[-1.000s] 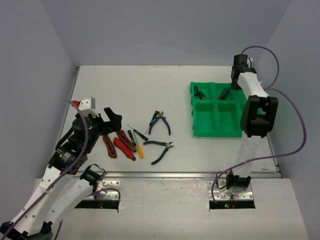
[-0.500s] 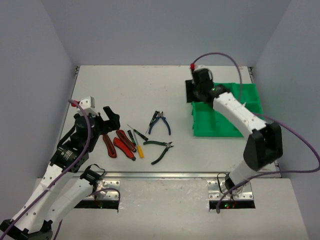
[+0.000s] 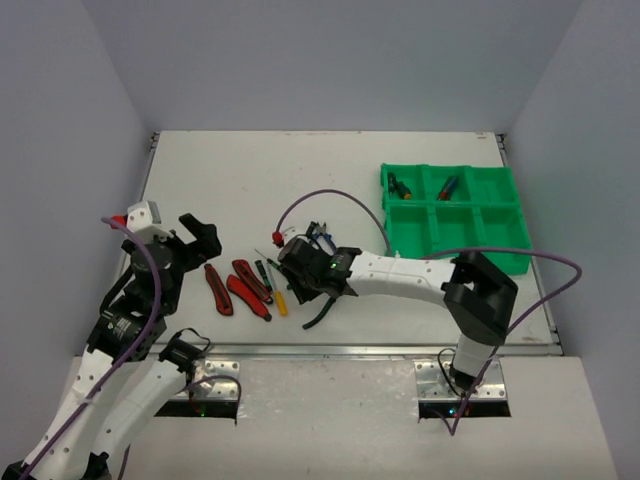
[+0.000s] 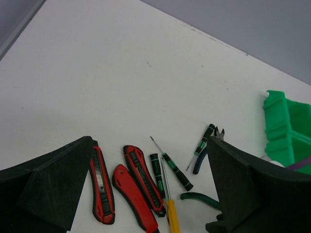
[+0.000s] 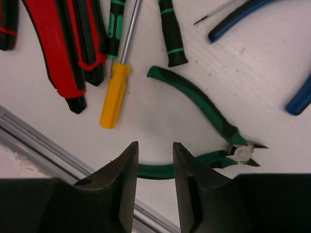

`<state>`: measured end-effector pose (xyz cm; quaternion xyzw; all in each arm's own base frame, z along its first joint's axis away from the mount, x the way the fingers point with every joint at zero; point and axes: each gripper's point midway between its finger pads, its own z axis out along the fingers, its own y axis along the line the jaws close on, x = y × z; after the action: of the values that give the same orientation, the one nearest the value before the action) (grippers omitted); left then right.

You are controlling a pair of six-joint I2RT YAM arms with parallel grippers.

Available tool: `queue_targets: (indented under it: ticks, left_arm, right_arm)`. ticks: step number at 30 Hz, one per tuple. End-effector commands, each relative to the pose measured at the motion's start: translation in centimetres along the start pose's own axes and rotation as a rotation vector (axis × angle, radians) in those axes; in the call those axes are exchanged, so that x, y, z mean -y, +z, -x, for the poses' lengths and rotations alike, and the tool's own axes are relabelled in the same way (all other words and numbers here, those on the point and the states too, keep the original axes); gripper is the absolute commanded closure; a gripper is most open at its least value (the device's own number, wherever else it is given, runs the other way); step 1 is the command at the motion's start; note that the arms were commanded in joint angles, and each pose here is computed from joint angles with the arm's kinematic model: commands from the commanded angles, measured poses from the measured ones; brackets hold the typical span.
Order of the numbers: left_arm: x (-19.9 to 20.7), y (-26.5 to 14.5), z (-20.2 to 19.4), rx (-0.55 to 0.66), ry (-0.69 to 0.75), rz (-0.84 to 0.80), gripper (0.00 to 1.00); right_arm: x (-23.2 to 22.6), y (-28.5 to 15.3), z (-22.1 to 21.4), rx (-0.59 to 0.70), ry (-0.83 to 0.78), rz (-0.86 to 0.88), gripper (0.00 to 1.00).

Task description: Sort the tools into containers

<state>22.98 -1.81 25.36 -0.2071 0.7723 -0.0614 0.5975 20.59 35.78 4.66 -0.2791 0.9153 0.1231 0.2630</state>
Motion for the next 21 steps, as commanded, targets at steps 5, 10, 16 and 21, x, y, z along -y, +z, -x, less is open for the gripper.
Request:
queue_targets:
  ticks: [5, 10, 16, 21]
  left_arm:
    - [0.9, 0.7, 0.1, -0.018, 0.007, -0.015, 0.0]
    - [1.3, 0.8, -0.1, -0.023, 0.011, -0.036, 0.0]
    - [1.5, 0.7, -0.1, -0.024, 0.014, -0.051, 0.0]
    - [1.6, 0.5, 0.0, -0.019, 0.013, -0.065, 0.0]
  right_arm:
    - [-5.2, 2.3, 3.0, 0.044, 0.083, 0.119, 0.63]
    - [-5.7, 3.3, 3.0, 0.029, 0.069, 0.099, 0.6]
    - [-5.1, 4.6, 2.7, 0.007, 0.057, 0.043, 0.59]
    - [-4.8, 5.6, 1.6, -0.032, 0.038, 0.003, 0.63]
